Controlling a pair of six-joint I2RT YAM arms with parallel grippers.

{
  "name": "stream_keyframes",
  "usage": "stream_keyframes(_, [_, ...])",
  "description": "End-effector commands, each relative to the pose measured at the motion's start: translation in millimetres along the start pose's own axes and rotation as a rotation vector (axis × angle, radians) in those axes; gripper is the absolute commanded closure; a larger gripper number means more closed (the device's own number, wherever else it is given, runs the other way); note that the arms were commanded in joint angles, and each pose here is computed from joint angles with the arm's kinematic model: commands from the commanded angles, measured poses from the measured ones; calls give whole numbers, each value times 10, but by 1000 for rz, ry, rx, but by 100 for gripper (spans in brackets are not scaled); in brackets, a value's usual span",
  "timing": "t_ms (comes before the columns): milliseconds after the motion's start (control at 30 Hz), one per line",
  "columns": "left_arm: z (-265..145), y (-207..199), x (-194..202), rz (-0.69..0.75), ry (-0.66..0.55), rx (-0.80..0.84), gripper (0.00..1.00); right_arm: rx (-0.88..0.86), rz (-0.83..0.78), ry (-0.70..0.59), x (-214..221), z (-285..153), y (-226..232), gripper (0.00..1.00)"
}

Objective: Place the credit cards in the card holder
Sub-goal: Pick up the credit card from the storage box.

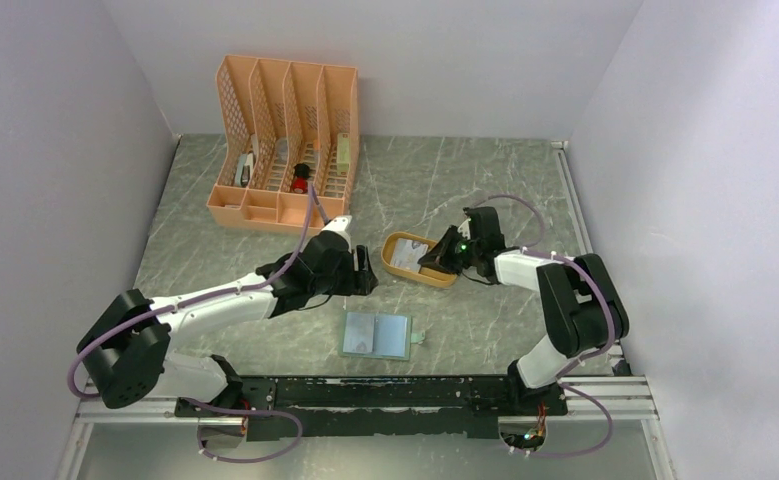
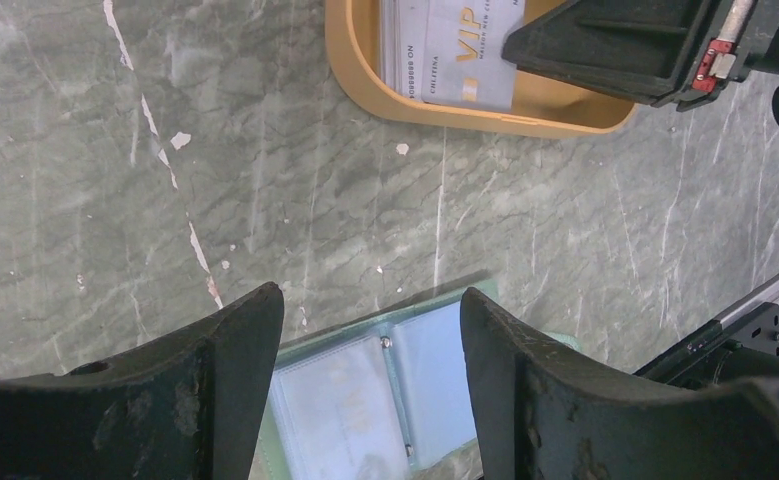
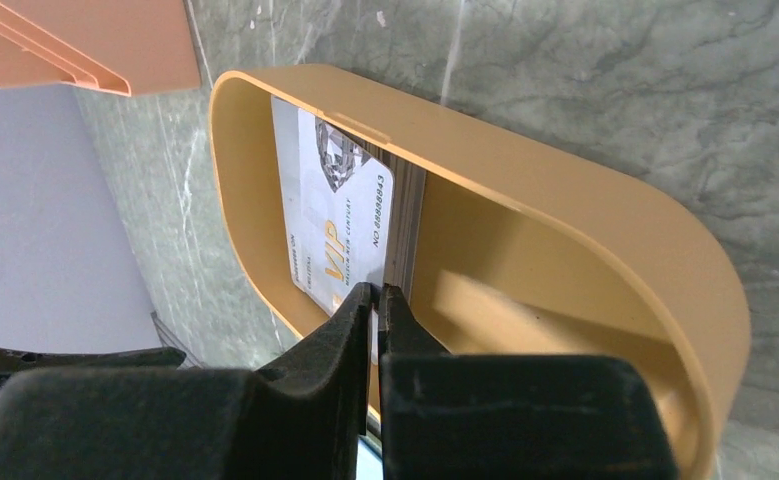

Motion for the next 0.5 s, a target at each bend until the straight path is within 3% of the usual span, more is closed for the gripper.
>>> stream_keyframes(0, [-19, -52, -138, 5, -44, 34, 30, -12, 22, -9, -19, -71, -39, 95])
stream_keyframes(467, [-40, -19, -135, -1, -48, 33, 30, -83, 64, 2, -48, -180, 97, 100])
Point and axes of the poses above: each gripper's point midway between its finger pads, its own z axis out along the fingers, its own y axis along the line the jaws close on, x = y × z, the point moved 3 cm from there along -z, back along the fingers, and after that the axes turned 10 degrees about z, right-handed, at the moved point
